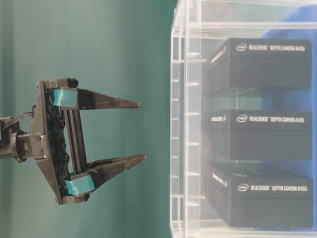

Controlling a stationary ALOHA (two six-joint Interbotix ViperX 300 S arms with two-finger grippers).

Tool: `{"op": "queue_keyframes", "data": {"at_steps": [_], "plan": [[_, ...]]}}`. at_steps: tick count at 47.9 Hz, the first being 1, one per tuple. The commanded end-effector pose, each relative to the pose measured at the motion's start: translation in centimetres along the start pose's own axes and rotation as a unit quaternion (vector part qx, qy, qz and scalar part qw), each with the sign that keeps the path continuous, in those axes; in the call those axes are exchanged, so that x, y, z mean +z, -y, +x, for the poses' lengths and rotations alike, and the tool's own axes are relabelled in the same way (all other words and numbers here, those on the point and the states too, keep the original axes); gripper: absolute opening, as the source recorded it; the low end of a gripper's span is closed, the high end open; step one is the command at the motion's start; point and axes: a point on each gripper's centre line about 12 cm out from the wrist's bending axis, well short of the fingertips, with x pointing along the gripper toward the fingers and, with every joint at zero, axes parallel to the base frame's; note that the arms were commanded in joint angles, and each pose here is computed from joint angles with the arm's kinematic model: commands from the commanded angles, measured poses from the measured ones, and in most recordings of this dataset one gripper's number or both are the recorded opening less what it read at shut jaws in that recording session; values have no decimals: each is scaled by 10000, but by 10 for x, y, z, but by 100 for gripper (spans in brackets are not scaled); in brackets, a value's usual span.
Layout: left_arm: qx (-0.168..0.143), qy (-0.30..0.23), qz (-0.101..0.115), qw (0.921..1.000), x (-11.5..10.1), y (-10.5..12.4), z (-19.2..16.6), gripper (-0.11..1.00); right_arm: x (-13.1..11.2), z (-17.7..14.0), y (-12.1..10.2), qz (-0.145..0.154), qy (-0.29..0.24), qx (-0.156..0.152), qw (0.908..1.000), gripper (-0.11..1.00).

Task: Take the box out of the case with the left arm.
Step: 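Lower the open left gripper over the middle black box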

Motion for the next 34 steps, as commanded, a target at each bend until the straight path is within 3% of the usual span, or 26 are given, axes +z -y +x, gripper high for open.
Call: {"op": "queue_keyframes", "data": {"at_steps": [1, 34], "plan": [[-190, 85, -3, 9998, 2, 3, -13, 97, 8, -6, 0, 26, 122, -4, 9999, 7], [-28, 37, -5, 10000, 3, 2, 1, 96, 8, -6, 1, 35, 130, -3, 9999, 7]]}}
